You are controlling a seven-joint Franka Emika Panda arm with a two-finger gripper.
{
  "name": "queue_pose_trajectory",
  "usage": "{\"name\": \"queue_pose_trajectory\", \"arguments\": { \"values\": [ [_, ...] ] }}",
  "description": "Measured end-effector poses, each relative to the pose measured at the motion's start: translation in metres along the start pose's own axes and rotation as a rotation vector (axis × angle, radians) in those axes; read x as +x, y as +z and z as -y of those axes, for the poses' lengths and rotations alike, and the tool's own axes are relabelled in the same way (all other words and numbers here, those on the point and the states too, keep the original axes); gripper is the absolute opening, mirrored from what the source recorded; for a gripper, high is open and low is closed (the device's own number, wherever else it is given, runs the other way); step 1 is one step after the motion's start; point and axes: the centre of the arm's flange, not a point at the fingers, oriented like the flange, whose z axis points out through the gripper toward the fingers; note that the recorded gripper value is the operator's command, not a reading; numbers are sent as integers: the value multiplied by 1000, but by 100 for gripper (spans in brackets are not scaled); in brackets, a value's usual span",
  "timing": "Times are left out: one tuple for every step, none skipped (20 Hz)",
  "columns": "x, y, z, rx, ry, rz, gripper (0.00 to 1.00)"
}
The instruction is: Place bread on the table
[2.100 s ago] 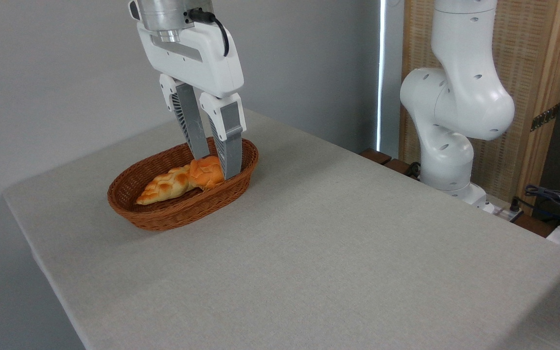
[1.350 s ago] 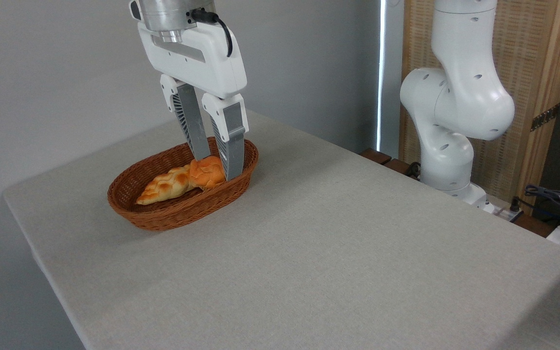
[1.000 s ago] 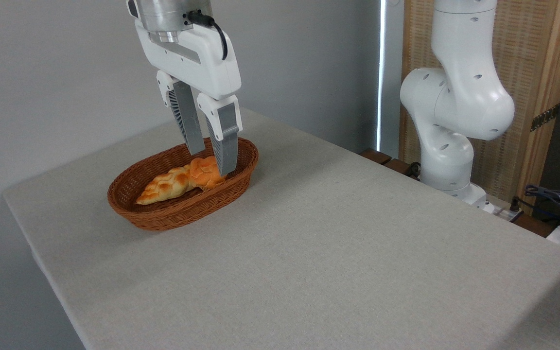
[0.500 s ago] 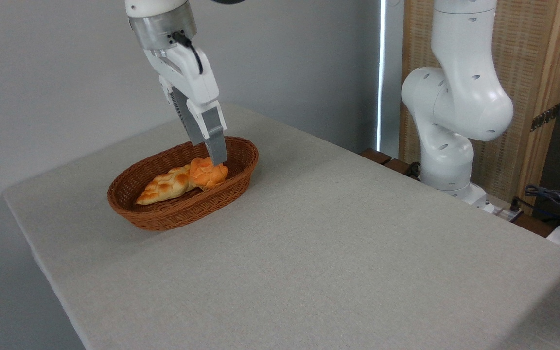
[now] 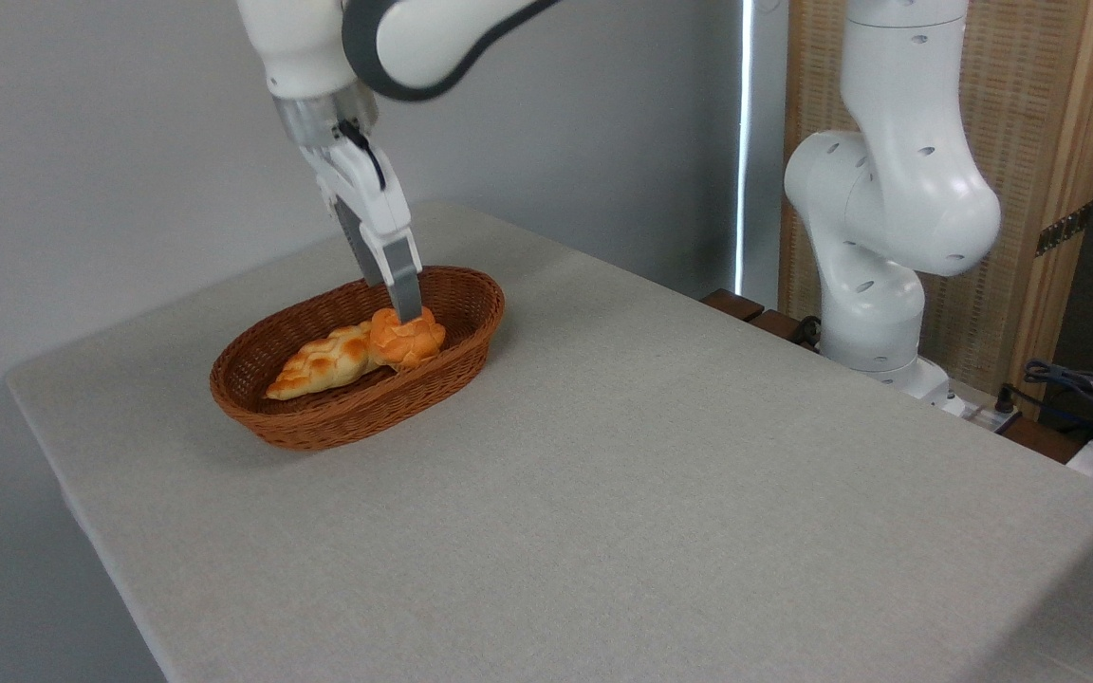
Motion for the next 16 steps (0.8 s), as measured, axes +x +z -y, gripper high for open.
{"name": "queue_pose_trajectory", "arguments": {
  "values": [
    [1,9,0,4,-6,-7,100],
    [2,17,1,6,-10,-14,100],
    [4,25,0,5,-12,-16,100],
    [5,30,-1,4,-12,-14,100],
    [6,35,-1,1,-11,-11,100],
    [6,37,-2,-1,-10,-8,100],
    [6,38,-2,-2,-10,-6,100],
    [6,39,-2,-2,-10,-5,100],
    [6,40,-1,-4,-10,-3,100],
    [6,42,-1,-6,-11,1,100],
    [5,45,-1,-9,-12,5,99],
    [5,47,-1,-11,-12,9,92],
    [5,49,-1,-13,-12,12,83],
    [5,50,-1,-12,-11,16,72],
    [4,52,0,-9,-9,19,63],
    [4,52,0,-8,-9,22,55]
  ]
}}
